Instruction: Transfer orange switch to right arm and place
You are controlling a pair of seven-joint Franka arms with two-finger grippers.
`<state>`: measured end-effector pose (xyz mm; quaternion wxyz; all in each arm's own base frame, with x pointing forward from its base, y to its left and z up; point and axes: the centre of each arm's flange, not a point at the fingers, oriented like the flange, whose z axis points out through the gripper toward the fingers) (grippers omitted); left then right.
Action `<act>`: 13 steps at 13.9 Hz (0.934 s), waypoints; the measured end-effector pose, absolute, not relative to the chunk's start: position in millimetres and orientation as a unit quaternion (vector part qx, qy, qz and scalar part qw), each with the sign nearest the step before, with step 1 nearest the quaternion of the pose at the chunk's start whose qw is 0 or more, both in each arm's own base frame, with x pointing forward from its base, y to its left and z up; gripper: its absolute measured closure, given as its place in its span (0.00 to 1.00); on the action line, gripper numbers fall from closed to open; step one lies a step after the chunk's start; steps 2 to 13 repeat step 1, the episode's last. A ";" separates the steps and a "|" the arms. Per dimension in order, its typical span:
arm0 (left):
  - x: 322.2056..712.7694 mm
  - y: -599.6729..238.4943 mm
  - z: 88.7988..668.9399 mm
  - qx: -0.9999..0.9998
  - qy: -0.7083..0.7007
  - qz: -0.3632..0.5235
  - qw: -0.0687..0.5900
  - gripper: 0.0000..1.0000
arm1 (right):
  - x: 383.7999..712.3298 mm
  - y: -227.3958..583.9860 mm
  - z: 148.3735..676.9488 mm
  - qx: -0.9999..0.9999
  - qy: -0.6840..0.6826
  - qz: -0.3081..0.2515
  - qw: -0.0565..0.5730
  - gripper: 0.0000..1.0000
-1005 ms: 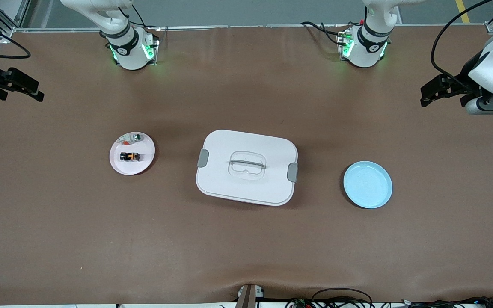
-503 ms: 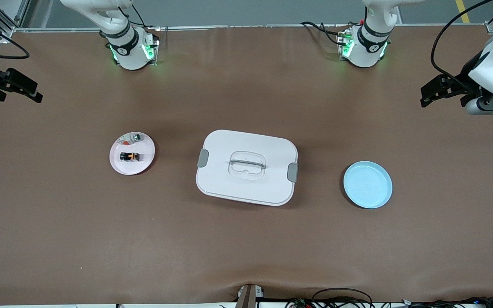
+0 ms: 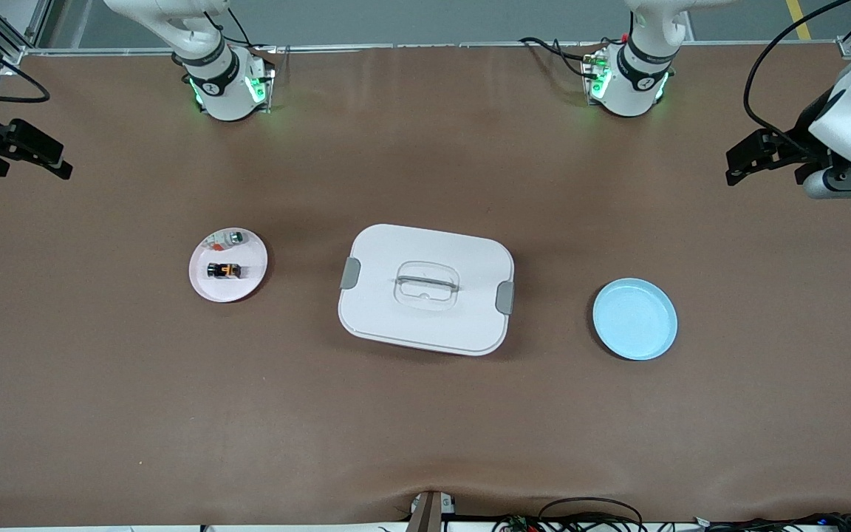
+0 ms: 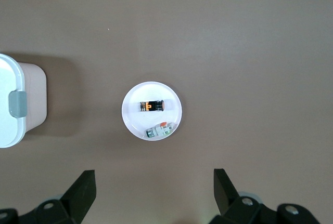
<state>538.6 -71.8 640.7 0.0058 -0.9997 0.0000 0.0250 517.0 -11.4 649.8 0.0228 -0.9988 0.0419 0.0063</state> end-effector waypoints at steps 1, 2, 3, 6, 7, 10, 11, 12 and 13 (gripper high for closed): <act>538.6 -71.8 640.7 -1.000 0.000 0.025 0.006 0.00 | 517.0 -11.4 649.8 -0.999 0.042 0.006 0.023 0.00; 538.6 -71.8 640.7 -1.000 0.000 0.025 0.006 0.00 | 517.0 -11.4 649.8 -0.999 0.042 0.006 0.023 0.00; 538.6 -71.8 640.7 -1.000 0.000 0.025 0.006 0.00 | 517.0 -11.4 649.8 -0.999 0.042 0.006 0.023 0.00; 538.6 -71.8 640.7 -1.000 0.000 0.025 0.006 0.00 | 517.0 -11.4 649.8 -0.999 0.042 0.006 0.023 0.00; 538.6 -71.8 640.7 -1.000 0.000 0.025 0.006 0.00 | 517.0 -11.4 649.8 -0.999 0.042 0.006 0.023 0.00; 538.6 -71.8 640.7 -1.000 0.000 0.025 0.006 0.00 | 517.0 -11.4 649.8 -0.999 0.042 0.006 0.023 0.00; 538.6 -71.8 640.7 -1.000 0.000 0.025 0.006 0.00 | 517.0 -11.4 649.8 -0.999 0.042 0.006 0.023 0.00; 538.6 -71.8 640.7 -1.000 0.000 0.025 0.006 0.00 | 517.0 -11.4 649.8 -0.999 0.042 0.006 0.023 0.00; 538.6 -71.8 640.7 -1.000 0.000 0.025 0.006 0.00 | 517.0 -11.4 649.8 -0.999 0.042 0.006 0.023 0.00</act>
